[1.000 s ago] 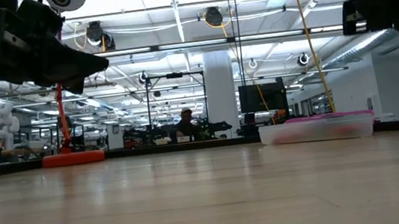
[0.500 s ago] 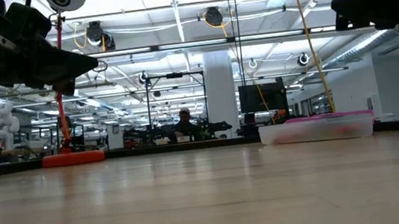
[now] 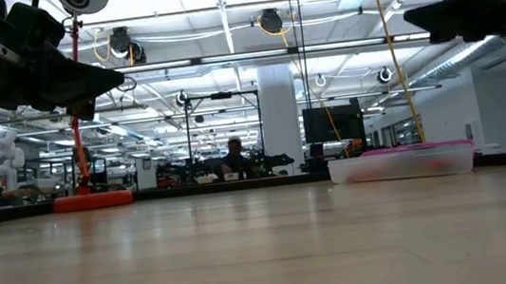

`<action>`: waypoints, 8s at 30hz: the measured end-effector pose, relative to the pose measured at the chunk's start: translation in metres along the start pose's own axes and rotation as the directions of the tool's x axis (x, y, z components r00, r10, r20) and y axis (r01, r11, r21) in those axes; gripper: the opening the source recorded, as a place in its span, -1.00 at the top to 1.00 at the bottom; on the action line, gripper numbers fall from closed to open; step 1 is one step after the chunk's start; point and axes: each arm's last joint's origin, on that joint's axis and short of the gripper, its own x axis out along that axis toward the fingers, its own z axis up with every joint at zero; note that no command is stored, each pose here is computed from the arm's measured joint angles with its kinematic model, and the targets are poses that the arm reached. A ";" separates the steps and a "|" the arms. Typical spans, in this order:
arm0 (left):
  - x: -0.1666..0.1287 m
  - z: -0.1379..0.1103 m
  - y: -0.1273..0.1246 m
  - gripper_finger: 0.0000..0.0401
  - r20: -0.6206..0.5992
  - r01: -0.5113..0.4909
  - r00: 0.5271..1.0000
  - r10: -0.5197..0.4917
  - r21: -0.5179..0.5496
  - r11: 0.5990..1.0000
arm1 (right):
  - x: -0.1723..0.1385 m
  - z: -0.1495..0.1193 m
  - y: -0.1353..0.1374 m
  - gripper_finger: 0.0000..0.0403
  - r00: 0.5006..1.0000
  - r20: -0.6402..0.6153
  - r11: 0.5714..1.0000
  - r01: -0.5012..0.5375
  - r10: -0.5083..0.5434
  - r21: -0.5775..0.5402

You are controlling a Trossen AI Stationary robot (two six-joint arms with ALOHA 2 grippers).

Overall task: Pack school essentials
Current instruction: Return to Home Position

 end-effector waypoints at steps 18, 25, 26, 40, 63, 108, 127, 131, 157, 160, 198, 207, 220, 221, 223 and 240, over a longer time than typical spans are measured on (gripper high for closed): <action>0.000 0.000 -0.003 0.93 0.000 0.010 1.000 -0.010 -0.005 1.000 | -0.005 -0.009 0.001 1.00 0.989 -0.113 0.990 0.107 -0.097 0.093; -0.001 0.000 -0.003 0.98 -0.001 0.015 1.000 -0.015 0.001 1.000 | -0.004 -0.008 0.008 1.00 0.991 -0.116 0.995 0.071 -0.062 0.069; -0.001 0.000 -0.003 0.98 -0.001 0.015 1.000 -0.015 0.001 1.000 | -0.004 -0.008 0.009 1.00 0.992 -0.116 0.996 0.058 -0.051 0.062; -0.001 0.000 -0.003 0.94 0.000 0.014 1.000 -0.014 0.002 1.000 | -0.005 -0.009 0.014 1.00 0.992 -0.110 0.997 -0.059 0.063 0.044; -0.013 0.002 0.000 0.96 0.016 0.024 1.000 -0.026 0.071 0.997 | -0.004 -0.008 0.015 1.00 0.992 -0.093 0.996 -0.079 0.083 0.046; -0.051 0.020 0.028 0.98 0.089 -0.018 0.996 0.005 0.150 0.989 | -0.004 -0.007 0.015 1.00 0.993 -0.091 0.996 -0.078 0.082 0.047; -0.065 0.018 0.028 0.99 0.099 -0.031 0.995 0.014 0.165 0.986 | -0.004 -0.007 0.015 1.00 0.993 -0.091 0.996 -0.077 0.081 0.047; -0.067 0.016 0.028 0.97 0.085 -0.029 0.996 0.015 0.165 0.986 | -0.004 -0.007 0.015 1.00 0.993 -0.090 0.996 -0.077 0.081 0.047; -0.066 0.014 0.031 0.87 0.067 -0.086 0.995 0.077 0.157 0.984 | -0.004 -0.007 0.015 1.00 0.993 -0.090 0.996 -0.077 0.081 0.047; -0.066 0.014 0.031 0.89 0.067 -0.086 0.995 0.077 0.156 0.984 | -0.004 -0.007 0.015 1.00 0.993 -0.090 0.996 -0.077 0.081 0.047; -0.066 0.014 0.031 0.81 0.069 -0.087 0.995 0.077 0.153 0.984 | -0.004 -0.008 0.015 1.00 0.993 -0.091 0.996 -0.077 0.081 0.047; -0.066 0.014 0.031 0.81 0.070 -0.087 0.995 0.077 0.154 0.984 | -0.004 -0.007 0.015 1.00 0.993 -0.090 0.996 -0.077 0.081 0.047; -0.066 0.014 0.031 0.81 0.070 -0.087 0.995 0.077 0.154 0.984 | -0.004 -0.007 0.015 1.00 0.993 -0.090 0.996 -0.077 0.081 0.047; -0.066 0.014 0.031 0.81 0.070 -0.087 0.995 0.077 0.154 0.984 | -0.004 -0.007 0.015 1.00 0.993 -0.091 0.996 -0.077 0.081 0.047; -0.066 0.014 0.031 0.81 0.069 -0.087 0.995 0.077 0.154 0.984 | -0.004 -0.007 0.015 1.00 0.993 -0.091 0.996 -0.077 0.081 0.047; -0.066 0.014 0.031 0.81 0.069 -0.087 0.995 0.077 0.154 0.984 | -0.004 -0.007 0.015 1.00 0.993 -0.090 0.996 -0.077 0.081 0.047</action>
